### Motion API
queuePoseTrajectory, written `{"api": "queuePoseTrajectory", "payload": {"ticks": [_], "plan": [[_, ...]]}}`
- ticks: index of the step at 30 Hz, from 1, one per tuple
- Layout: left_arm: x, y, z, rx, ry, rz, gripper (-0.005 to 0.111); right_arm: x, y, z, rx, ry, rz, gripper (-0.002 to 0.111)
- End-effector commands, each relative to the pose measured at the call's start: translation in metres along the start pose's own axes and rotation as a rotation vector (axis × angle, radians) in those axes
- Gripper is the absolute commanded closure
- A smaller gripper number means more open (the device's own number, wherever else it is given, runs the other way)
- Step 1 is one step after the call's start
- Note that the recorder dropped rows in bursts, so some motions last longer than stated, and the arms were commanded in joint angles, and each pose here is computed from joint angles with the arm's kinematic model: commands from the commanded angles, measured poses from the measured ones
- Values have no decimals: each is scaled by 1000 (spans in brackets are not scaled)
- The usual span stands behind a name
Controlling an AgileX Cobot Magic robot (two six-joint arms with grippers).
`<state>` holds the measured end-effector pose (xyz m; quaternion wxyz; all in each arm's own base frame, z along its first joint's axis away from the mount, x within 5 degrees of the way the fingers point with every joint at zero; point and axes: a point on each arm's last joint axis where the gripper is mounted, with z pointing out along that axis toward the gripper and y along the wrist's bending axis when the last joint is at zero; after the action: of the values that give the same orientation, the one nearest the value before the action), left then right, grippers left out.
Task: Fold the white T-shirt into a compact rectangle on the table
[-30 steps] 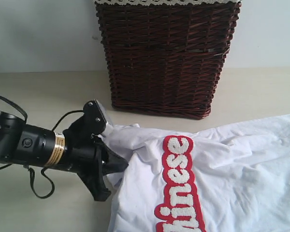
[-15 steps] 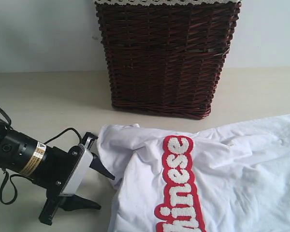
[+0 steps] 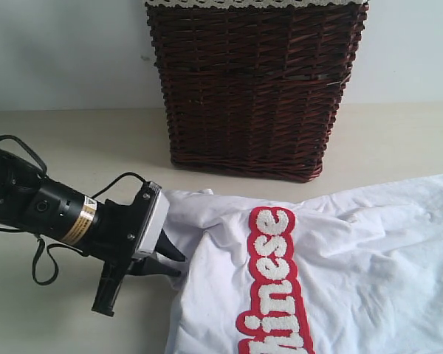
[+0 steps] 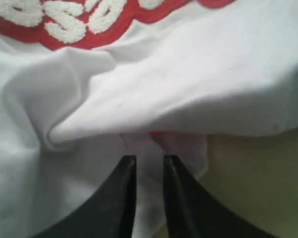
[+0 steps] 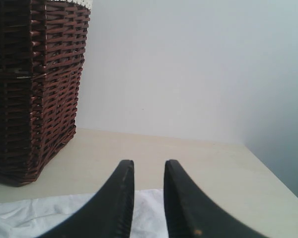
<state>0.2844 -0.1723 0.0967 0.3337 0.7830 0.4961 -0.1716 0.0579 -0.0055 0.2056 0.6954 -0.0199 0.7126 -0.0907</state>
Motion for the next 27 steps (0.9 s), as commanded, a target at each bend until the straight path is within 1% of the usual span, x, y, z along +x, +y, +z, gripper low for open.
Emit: {"api": "queuePoseTrajectory", "payload": {"ticks": [1,5,8,9,11,13,16,20,23,26,27], "plan": [[-12,-2,10,27,-6,-43,85,1,0,0,-3,-2,-3,85],[-13,-3,15,15,59,-67,89,1,0,0,-3,-2,-3,85],[-6,0,15,-23,146,-115,104,1,0,0,-3,-2,-3,85],[-5,1,14,-34,165,-125,106,1,0,0,-3,-2,-3,85],[-3,3,12,-62,202,-152,107,1,0,0,-3,-2,-3,85],[-5,6,8,-80,206,-176,107,1,0,0,-3,-2,-3,85],[-11,11,-1,-118,195,-221,107,1,0,0,-3,-2,-3,85],[-23,22,-25,-202,164,-295,107,1,0,0,-3,-2,-3,85],[-34,29,-47,-245,89,-343,107,1,0,0,-3,-2,-3,85],[-44,31,-68,-240,-30,-424,107,1,0,0,-3,-2,-3,85],[-48,30,-75,-224,-82,-460,107,1,0,0,-3,-2,-3,85]]}}
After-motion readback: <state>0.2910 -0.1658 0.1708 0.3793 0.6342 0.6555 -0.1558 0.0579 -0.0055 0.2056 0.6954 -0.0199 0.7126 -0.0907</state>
